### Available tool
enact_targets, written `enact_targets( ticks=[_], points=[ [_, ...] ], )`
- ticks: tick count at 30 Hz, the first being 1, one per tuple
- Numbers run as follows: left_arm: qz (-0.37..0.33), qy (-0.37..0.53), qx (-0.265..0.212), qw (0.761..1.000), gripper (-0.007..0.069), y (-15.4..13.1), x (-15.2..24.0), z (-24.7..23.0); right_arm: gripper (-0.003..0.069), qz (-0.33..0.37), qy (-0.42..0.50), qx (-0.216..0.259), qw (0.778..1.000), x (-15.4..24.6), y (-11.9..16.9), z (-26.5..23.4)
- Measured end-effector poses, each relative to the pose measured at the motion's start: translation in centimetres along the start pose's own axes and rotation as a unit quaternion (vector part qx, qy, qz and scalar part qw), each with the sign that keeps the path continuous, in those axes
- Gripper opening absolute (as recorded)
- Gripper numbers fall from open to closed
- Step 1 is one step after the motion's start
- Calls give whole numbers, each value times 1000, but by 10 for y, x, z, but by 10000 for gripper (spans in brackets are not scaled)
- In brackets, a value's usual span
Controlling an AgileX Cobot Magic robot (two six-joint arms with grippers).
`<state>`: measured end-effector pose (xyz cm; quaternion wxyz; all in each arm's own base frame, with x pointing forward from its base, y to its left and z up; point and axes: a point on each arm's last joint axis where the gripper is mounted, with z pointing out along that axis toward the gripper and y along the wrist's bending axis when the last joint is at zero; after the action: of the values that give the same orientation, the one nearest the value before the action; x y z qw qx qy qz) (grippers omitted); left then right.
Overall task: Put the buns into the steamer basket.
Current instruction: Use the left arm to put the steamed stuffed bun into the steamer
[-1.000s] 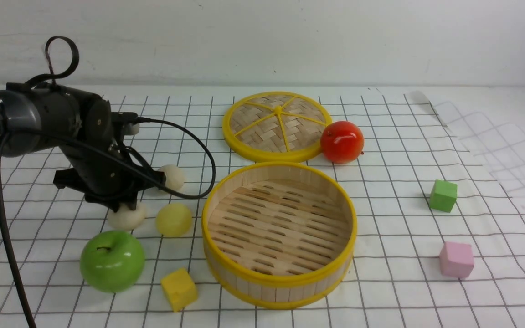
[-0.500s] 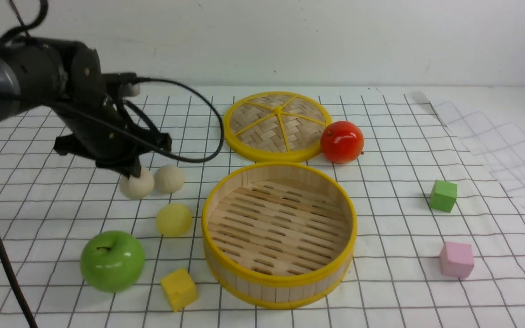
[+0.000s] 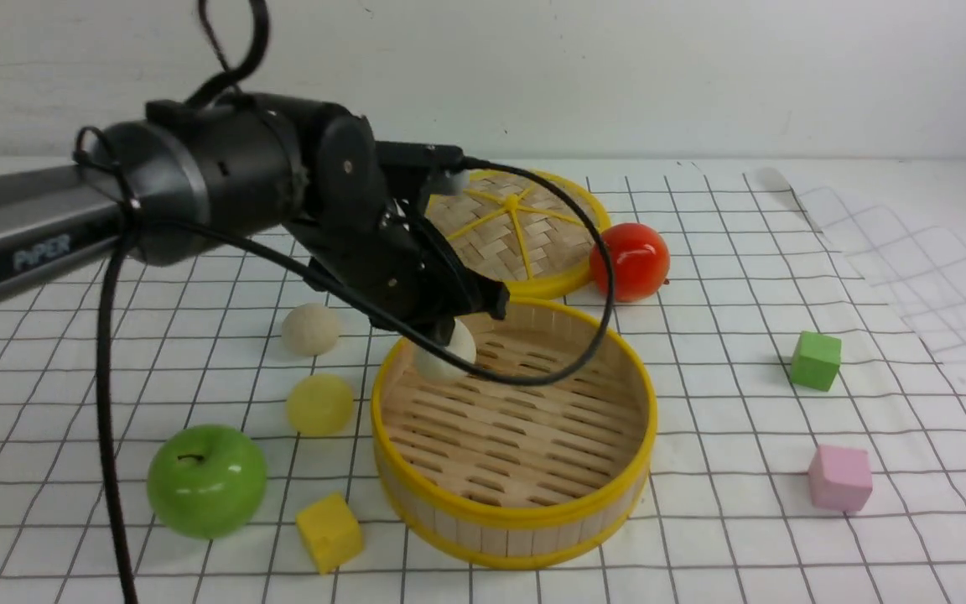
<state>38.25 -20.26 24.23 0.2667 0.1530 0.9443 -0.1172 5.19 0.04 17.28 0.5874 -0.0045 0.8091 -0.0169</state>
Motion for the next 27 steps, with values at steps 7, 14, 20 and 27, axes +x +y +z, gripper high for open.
enact_targets(
  ticks=[7,14,20,27],
  points=[
    [18,17,-18,1000,29,5,7,27,239,0,0,0,1000,0,0,0],
    [19,4,-17,1000,125,5,4,26,239,0,0,0,1000,0,0,0],
    [20,13,-18,1000,244,3,3,7,239,0,0,0,1000,0,0,0],
    [31,19,-27,999,297,2,1,-41,239,0,0,0,1000,0,0,0]
  ],
)
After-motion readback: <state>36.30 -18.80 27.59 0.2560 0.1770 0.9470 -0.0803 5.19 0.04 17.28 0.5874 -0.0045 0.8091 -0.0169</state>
